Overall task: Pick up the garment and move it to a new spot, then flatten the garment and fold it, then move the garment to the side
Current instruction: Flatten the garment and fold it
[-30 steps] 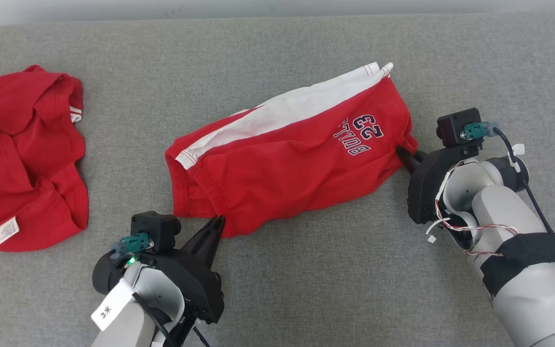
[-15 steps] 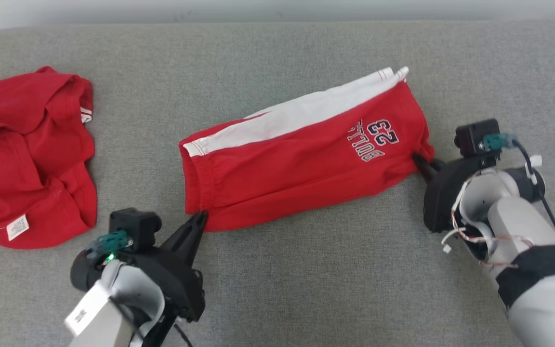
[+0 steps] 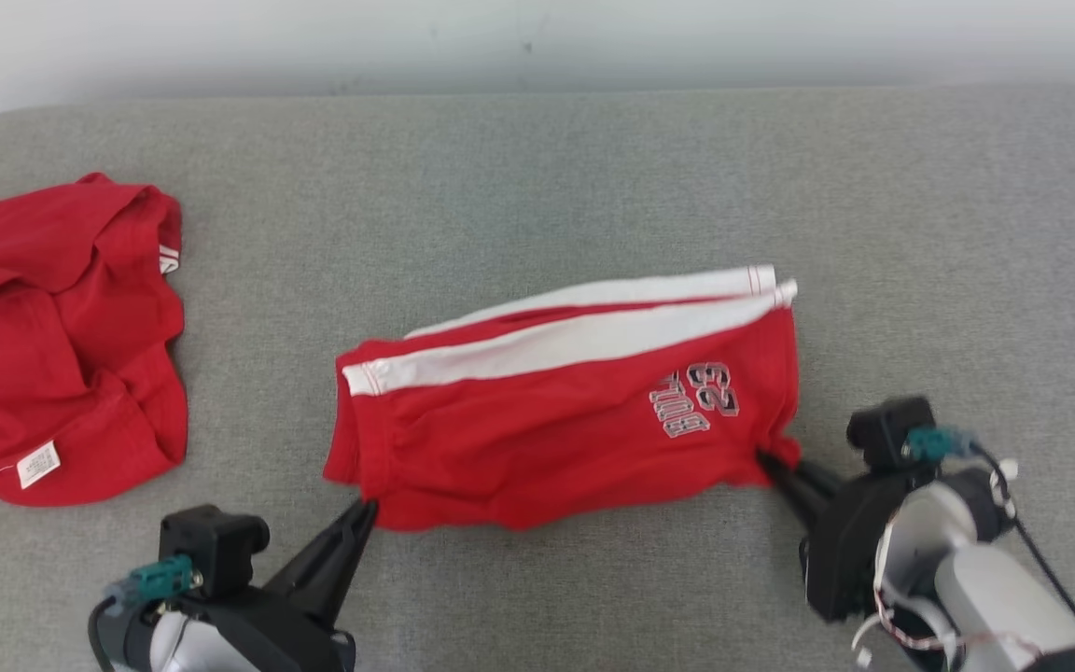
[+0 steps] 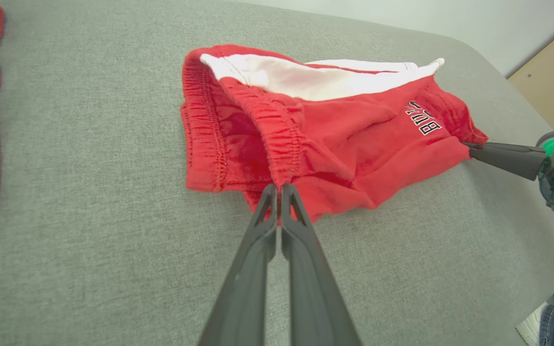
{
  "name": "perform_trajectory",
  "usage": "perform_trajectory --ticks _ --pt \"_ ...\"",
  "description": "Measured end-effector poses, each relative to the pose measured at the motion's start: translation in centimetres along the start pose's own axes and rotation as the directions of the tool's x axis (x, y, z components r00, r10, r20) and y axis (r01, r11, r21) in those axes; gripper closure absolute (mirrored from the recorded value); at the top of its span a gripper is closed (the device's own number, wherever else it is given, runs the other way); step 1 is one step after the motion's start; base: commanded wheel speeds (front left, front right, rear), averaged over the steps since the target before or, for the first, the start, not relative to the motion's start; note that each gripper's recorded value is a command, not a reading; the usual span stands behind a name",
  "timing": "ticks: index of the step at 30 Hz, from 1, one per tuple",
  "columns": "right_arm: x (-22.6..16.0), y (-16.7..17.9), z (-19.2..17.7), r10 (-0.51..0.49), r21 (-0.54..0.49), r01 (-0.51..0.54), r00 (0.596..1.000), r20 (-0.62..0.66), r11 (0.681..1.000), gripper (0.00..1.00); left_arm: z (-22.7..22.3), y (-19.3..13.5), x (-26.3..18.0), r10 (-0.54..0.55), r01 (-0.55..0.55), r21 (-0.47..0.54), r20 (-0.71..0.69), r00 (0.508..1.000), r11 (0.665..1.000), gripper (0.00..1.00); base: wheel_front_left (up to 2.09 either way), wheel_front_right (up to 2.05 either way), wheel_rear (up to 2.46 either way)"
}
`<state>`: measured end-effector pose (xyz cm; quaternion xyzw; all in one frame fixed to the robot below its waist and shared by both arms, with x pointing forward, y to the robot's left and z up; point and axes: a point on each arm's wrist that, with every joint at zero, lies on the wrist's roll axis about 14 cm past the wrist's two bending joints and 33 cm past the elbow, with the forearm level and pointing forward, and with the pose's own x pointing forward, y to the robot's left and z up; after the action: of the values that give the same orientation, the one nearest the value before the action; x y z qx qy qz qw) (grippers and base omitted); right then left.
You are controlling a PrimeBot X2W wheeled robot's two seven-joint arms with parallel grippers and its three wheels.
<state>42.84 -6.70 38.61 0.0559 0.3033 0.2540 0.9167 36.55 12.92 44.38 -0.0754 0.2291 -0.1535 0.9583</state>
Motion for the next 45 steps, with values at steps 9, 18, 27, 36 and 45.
perform_trajectory --ticks 9,18,27,36,45 --pt "-4.0 0.6 -1.7 0.016 0.058 -0.015 1.0 -0.01 0.998 1.0 -1.1 -0.7 -1.0 -0.017 0.016 -0.013 -0.055 0.998 1.0 1.0 0.0 0.0 0.0" --pt "-6.3 -0.6 -1.1 -0.04 0.074 0.04 0.999 -0.013 0.996 0.9 -2.1 0.0 -0.7 0.01 -0.012 -0.01 -0.136 0.991 1.0 0.63 0.0 0.0 0.0" --pt "-7.6 -1.2 -2.6 -0.077 0.072 0.084 0.993 -0.094 0.994 0.0 -4.2 0.8 -1.0 0.048 -0.054 -0.018 -0.239 0.97 0.998 0.0 0.0 0.0 0.0" --pt "-10.0 -5.6 3.2 -0.31 0.184 0.282 0.939 0.147 0.942 0.0 3.8 1.4 -0.8 0.125 -0.114 -0.109 0.105 0.987 0.988 0.0 0.0 0.0 0.0" --pt "-13.3 -6.5 7.7 -0.423 0.275 0.332 0.803 0.42 0.902 0.0 8.7 -0.2 -1.4 0.127 -0.123 -0.036 0.37 0.92 0.992 0.0 0.0 0.0 0.0"
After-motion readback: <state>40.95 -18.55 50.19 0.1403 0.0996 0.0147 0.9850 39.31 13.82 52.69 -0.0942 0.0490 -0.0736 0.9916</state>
